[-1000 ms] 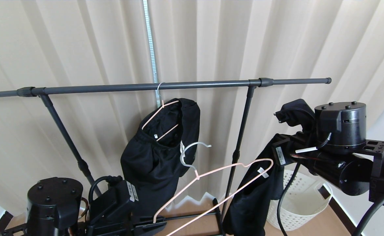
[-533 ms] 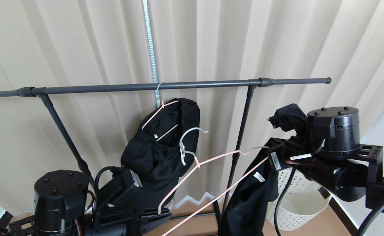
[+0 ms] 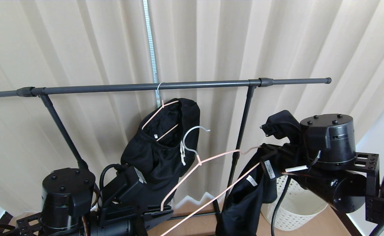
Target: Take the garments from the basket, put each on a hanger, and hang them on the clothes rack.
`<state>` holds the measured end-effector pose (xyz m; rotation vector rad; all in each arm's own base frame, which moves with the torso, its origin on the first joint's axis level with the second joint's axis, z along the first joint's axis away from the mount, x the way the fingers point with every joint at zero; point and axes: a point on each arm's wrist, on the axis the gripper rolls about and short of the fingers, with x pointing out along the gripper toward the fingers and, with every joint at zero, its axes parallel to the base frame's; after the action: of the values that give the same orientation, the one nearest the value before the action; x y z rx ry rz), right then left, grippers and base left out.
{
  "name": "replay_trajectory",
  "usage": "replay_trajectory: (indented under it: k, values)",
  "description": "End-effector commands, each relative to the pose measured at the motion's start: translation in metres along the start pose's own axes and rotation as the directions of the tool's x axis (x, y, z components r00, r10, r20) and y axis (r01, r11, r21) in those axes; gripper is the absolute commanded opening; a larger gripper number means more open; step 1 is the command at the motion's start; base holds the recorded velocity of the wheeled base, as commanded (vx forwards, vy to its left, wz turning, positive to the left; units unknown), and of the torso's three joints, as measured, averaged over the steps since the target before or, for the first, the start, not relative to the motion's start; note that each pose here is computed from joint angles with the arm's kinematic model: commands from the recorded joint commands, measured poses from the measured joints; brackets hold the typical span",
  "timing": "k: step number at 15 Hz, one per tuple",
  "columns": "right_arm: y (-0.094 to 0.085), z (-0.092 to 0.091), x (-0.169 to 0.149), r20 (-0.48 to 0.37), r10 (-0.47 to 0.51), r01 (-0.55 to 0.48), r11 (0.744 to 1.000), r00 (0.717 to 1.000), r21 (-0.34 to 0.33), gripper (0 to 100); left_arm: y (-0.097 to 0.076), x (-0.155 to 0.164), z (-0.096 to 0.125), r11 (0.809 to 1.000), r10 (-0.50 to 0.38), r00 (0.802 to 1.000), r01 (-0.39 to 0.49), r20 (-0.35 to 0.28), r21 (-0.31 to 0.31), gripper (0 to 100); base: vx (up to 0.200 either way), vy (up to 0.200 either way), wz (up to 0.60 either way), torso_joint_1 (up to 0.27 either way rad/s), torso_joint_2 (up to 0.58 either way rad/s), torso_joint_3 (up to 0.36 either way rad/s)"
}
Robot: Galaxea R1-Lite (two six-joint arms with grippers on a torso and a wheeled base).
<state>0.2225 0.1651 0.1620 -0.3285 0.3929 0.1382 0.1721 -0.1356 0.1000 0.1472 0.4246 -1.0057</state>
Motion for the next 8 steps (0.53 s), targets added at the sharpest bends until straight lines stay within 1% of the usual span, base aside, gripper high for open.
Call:
replay_trajectory:
  k: [1,3,4,5,6,8]
  values:
    - [0.005,0.001,-0.004,0.009,0.019,-0.019,1.000,1.000,-0.004,0,0.000,0.001,-0.001,1.000,-0.001,1.000,0.001,-0.005,-0.002,0,0.000,0.000,0.00,0.000,0.00,0.000]
    - [0.011,-0.001,-0.011,0.014,0.048,-0.048,0.999,0.999,-0.017,0,0.000,0.001,-0.001,1.000,0.002,1.000,-0.002,-0.005,-0.003,0,0.000,0.000,0.00,0.000,0.00,0.000]
    - [0.017,-0.001,-0.018,0.027,0.078,-0.077,0.997,0.997,-0.027,0,0.000,0.001,-0.001,1.000,0.002,1.000,-0.002,-0.005,-0.003,0,0.000,0.000,0.00,0.000,0.00,0.000]
    - [0.017,-0.001,-0.020,0.032,0.083,-0.082,0.996,0.996,-0.026,0,0.000,0.000,-0.002,1.000,0.002,1.000,-0.002,-0.006,-0.003,0,0.000,0.000,0.00,0.000,0.00,0.000]
    - [0.022,0.000,-0.031,0.050,0.123,-0.121,0.992,0.991,-0.035,0,0.000,0.000,-0.002,1.000,0.002,1.000,-0.002,-0.006,-0.002,0,0.000,0.000,0.00,0.000,0.00,0.000]
    - [0.024,-0.001,-0.036,0.058,0.141,-0.138,0.990,0.988,-0.041,0,0.000,0.000,-0.002,1.000,0.002,1.000,-0.002,-0.008,-0.002,0,0.000,0.000,0.00,0.000,0.00,0.000]
